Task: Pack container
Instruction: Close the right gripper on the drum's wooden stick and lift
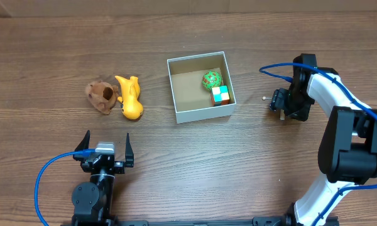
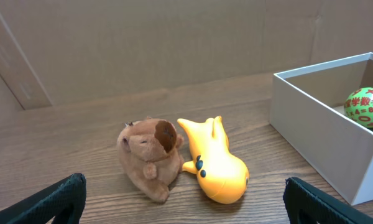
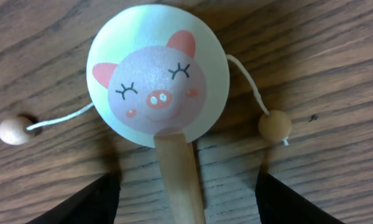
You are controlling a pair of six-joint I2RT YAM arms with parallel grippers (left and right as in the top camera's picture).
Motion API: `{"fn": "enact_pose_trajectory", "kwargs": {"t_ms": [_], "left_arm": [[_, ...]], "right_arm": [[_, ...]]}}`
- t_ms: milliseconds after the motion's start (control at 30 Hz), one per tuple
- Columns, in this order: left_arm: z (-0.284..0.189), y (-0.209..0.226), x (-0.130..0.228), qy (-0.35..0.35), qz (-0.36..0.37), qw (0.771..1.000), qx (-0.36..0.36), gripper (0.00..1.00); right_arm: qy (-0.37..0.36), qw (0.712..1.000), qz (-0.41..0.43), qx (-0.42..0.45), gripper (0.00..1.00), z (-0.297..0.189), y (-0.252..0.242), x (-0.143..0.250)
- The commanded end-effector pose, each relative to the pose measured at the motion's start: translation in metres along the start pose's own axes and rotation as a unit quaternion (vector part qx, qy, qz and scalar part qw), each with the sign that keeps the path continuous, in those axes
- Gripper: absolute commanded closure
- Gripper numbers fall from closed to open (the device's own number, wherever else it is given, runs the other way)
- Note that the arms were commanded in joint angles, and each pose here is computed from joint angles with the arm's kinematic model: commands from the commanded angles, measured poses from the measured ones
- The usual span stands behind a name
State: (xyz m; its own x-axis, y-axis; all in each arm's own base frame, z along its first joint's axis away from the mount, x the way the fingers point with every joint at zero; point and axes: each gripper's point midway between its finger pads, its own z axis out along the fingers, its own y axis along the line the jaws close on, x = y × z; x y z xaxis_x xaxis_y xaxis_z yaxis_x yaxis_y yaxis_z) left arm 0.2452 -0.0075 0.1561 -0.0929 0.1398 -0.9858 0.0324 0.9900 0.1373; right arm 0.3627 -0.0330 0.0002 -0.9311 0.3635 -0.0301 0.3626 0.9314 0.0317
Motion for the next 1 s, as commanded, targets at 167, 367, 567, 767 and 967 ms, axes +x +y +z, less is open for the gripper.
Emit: {"fn": "enact_pose_trajectory", "kwargs": {"t_ms": [167, 367, 567, 767, 967], "left_arm": [[0.0, 0.0, 0.001, -0.001, 0.007, 1.0, 0.002, 0.0], [0.0, 0.0, 0.001, -0.001, 0.007, 1.0, 0.002, 0.0], [0.0, 0.0, 0.001, -0.001, 0.007, 1.0, 0.002, 0.0], [0.0, 0.0, 0.001, -0.001, 0.007, 1.0, 0.002, 0.0], [0.0, 0.0, 0.001, -0.001, 0.007, 1.0, 0.002, 0.0]], "right_arm": [[-0.006, 1.0, -0.015, -0.001, 0.63, 0.011, 0.0, 0.001], [-0.013, 1.0, -0.015, -0.003, 0.78, 0.01, 0.001, -0.002], [-0.034, 0.999, -0.024, -0.01, 0.83, -0.011, 0.012, -0.016], [-0.073, 0.996, -0.052, -0.022, 0.89, -0.046, 0.036, -0.028], [-0.115, 0.987, -0.107, -0.035, 0.89, -0.091, 0.074, -0.028]]}}
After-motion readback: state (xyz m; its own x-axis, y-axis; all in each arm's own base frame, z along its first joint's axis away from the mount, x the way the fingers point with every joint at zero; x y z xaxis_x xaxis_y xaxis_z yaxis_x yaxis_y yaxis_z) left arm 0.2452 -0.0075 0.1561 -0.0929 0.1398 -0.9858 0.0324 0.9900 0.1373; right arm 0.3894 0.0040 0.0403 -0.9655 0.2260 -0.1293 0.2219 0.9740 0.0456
